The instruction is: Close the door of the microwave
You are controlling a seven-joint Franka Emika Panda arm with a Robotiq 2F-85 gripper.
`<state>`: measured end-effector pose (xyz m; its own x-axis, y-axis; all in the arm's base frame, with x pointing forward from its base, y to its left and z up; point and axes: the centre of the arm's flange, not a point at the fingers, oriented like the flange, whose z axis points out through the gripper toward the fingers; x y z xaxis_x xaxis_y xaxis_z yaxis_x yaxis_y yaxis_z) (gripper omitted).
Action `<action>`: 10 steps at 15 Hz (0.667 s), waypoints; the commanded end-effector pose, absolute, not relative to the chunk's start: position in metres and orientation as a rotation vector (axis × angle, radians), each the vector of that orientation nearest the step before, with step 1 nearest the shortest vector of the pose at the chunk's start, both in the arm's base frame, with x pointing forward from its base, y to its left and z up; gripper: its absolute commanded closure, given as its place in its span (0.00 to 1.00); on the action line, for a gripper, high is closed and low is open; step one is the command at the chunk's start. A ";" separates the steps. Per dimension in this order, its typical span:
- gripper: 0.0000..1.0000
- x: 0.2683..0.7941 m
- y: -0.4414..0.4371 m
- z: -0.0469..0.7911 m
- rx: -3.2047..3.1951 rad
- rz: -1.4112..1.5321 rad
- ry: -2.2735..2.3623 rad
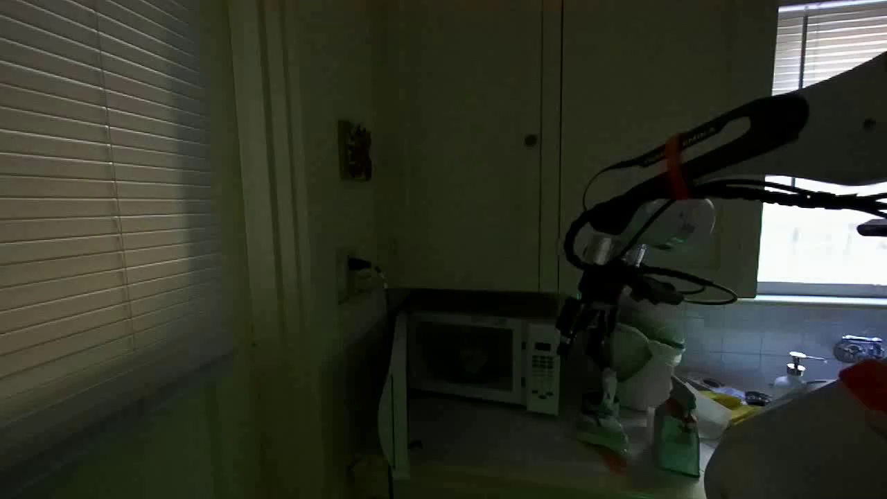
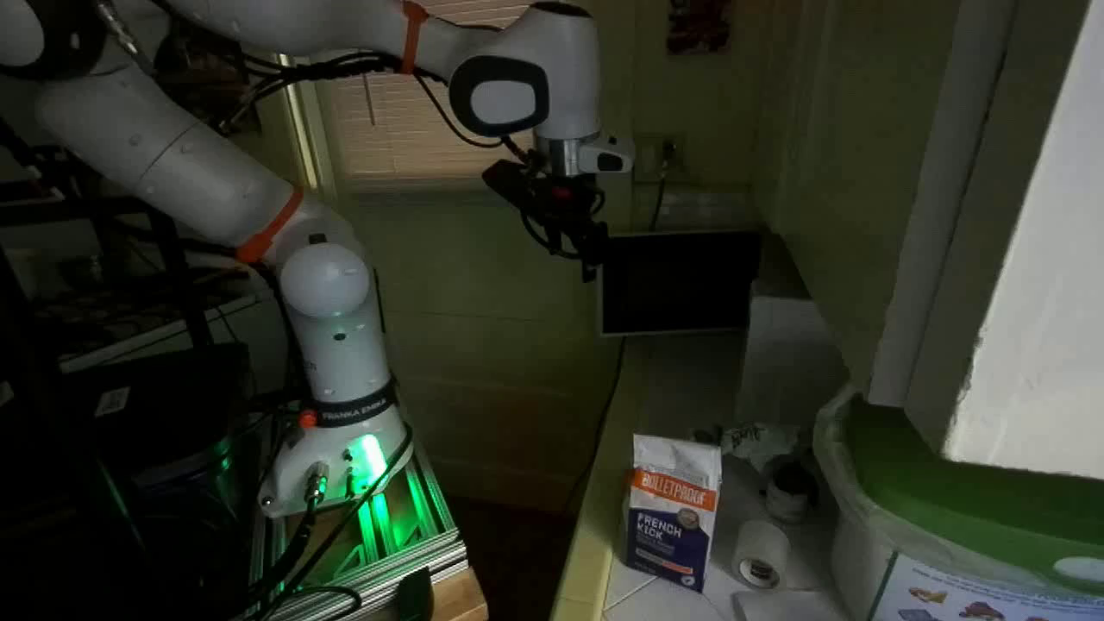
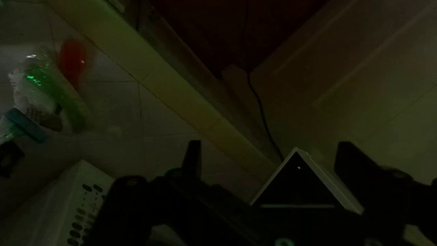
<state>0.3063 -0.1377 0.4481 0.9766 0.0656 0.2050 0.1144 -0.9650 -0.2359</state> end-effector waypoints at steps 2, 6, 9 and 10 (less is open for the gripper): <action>0.00 0.306 -0.138 0.448 -2.875 -0.286 -0.133; 0.00 0.315 -0.129 0.447 -2.876 -0.302 -0.112; 0.00 0.338 -0.097 0.449 -2.880 -0.374 -0.103; 0.00 0.348 -0.085 0.452 -2.890 -0.424 -0.099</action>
